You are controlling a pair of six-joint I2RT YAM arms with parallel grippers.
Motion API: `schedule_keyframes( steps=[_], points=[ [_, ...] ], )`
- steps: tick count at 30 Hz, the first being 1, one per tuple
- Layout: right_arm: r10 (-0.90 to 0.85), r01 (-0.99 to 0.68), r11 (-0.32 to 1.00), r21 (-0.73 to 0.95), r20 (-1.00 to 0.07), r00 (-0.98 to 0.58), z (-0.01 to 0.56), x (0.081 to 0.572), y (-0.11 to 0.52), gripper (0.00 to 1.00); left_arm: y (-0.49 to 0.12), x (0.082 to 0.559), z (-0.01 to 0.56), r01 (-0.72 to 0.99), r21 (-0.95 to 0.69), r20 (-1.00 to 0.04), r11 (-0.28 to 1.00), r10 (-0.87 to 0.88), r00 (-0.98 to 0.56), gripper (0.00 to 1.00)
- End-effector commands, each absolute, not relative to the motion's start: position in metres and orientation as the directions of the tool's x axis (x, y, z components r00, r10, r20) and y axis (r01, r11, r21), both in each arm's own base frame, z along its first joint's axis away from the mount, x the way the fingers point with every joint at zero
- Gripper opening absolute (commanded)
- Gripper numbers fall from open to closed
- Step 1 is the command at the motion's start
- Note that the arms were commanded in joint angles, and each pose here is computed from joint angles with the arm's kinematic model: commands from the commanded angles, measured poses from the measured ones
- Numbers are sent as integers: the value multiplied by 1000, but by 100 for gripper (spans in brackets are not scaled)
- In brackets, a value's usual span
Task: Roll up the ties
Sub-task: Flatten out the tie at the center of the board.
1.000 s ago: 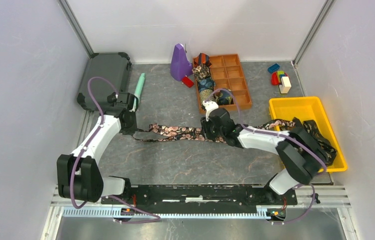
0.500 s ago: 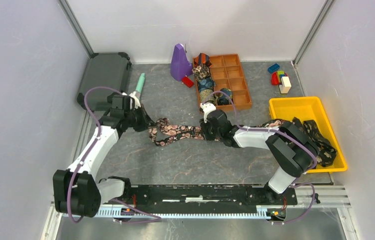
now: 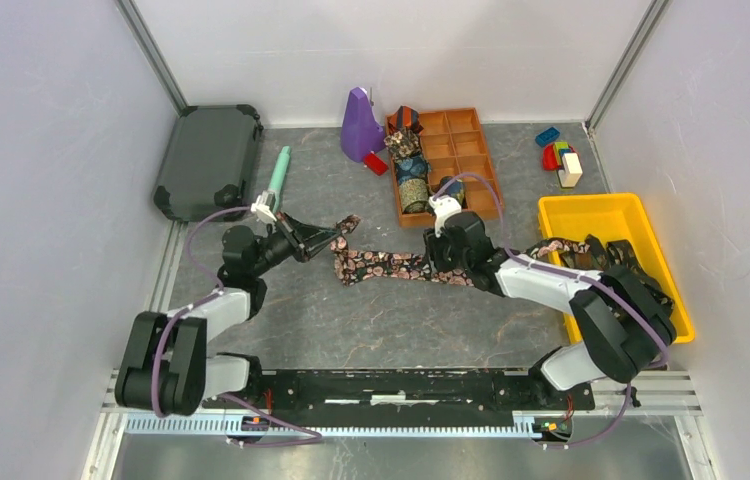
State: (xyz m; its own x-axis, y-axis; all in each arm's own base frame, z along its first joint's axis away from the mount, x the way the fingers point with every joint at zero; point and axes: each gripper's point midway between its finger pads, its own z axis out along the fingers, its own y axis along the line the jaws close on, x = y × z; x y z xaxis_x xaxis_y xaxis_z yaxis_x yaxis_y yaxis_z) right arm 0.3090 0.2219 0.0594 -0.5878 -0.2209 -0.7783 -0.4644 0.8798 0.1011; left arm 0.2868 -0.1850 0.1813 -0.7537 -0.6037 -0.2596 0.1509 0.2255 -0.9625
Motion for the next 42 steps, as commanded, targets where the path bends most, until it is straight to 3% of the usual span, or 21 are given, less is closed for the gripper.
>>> schedule_keyframes(
  steps=[1,9,15,16,20,22,24,25,26,27,34,39,42],
  points=[
    [-207,-456,876,158,-731,-650,37,289,214,43,-186,269,262,374,-925,-254,-64,-627,-737,2],
    [-146,-360,903,235,-620,-771,-12,274,174,38,-187,267,261,371,-927,-258,-65,-607,-751,2],
    [-71,-225,954,196,-583,-809,-28,271,127,33,-180,272,240,326,-932,-348,157,-633,-691,3],
    [-67,-203,965,168,-589,-805,-27,274,119,33,-176,273,226,282,-932,-360,227,-641,-678,6],
    [-72,-183,975,128,-595,-800,-25,276,109,33,-148,265,204,172,-868,-469,466,-658,-588,34],
    [-76,-186,975,126,-595,-800,-25,276,109,33,-120,259,188,6,-813,-495,583,-685,-535,52],
    [-77,-187,974,125,-597,-799,-24,276,109,32,-95,252,193,-66,-743,-567,666,-679,-465,57],
    [-79,-190,974,124,-600,-796,-24,276,109,32,-88,249,196,-67,-710,-607,701,-657,-447,61],
    [-79,-191,974,124,-601,-795,-23,276,109,32,-83,249,204,-54,-681,-646,730,-634,-425,72],
    [-81,-193,973,123,-602,-794,-23,276,109,32,-80,248,208,-38,-644,-682,764,-595,-425,74],
    [-83,-197,973,122,-608,-789,-22,277,109,32,-98,256,195,105,-435,-713,894,-271,-647,67],
    [-85,-197,973,123,-602,-794,-24,277,109,32,-135,266,189,315,-198,-758,928,59,-650,70],
    [-89,-200,972,123,-599,-796,-25,277,110,30,-160,274,172,415,-122,-715,901,210,-666,71]
  ],
)
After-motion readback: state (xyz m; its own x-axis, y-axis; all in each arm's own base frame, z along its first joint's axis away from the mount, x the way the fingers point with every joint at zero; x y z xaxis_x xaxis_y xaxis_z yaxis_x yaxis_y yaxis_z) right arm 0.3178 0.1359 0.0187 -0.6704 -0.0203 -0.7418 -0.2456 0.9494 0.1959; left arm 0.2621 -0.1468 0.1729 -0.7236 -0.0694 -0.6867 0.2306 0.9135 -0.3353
